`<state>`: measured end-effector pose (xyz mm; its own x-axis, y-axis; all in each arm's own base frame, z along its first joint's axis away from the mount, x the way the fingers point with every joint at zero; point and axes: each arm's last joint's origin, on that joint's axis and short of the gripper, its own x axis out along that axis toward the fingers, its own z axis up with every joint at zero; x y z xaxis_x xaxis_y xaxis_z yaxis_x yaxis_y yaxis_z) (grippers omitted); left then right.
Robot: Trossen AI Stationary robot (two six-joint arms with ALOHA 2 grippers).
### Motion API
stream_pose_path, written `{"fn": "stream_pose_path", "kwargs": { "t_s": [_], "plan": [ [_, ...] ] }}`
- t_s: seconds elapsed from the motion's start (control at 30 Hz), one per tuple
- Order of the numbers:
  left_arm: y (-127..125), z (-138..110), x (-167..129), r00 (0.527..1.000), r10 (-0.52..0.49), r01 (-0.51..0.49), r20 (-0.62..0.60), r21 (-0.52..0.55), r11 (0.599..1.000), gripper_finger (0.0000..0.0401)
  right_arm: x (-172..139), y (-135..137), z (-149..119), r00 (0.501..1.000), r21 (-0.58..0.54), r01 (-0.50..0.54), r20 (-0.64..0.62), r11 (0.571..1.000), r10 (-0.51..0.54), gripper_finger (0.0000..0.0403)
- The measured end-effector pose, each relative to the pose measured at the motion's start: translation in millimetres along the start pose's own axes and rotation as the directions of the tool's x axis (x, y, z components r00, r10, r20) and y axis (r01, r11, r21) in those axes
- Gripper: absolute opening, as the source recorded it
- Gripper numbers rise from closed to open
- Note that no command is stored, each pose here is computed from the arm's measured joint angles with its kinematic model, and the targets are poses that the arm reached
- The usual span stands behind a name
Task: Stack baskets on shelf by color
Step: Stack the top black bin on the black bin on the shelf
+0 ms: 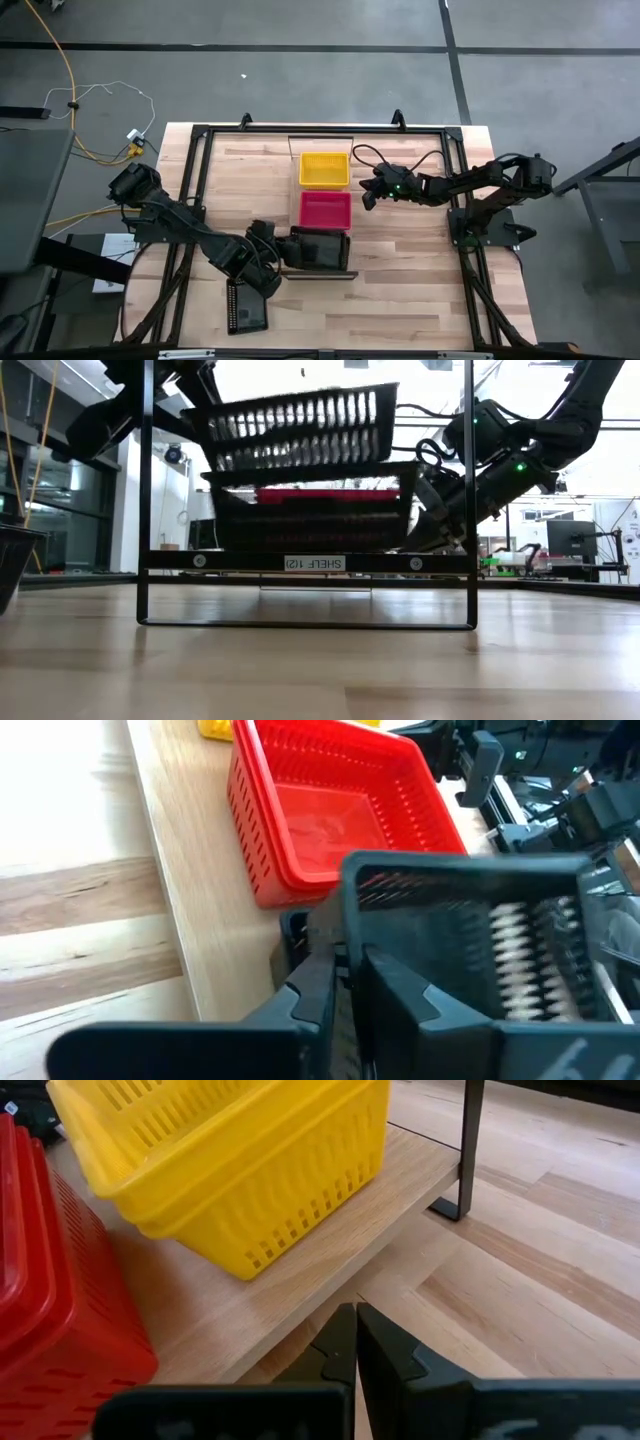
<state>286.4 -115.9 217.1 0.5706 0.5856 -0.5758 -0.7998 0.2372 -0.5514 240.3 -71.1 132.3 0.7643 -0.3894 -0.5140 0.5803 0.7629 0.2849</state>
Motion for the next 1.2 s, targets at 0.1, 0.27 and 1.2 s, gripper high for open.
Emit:
{"fn": "stream_pose_path", "kwargs": {
  "t_s": [0.1, 0.27, 1.2],
  "plan": [
    [0, 0, 0, 1.000, -0.001, 0.001, -0.001, 0.020, 1.000, 0.0045, 0, 0, 0, 1.000, 0.000, 0.000, 0.000, 1.000, 0.000, 0.0000],
    [-1, 0, 0, 1.000, -0.008, 0.008, 0.009, 0.030, 1.000, 0.0065, 0, 0, 0, 1.000, -0.005, 0.000, 0.000, 1.000, 0.000, 0.0000],
    [7, 35, -16, 0.987, -0.036, 0.133, -0.155, 0.681, 0.720, 0.0010, 0, 0, 0, 1.000, -0.007, 0.003, 0.005, 1.000, -0.003, 0.0000]
  ]
}}
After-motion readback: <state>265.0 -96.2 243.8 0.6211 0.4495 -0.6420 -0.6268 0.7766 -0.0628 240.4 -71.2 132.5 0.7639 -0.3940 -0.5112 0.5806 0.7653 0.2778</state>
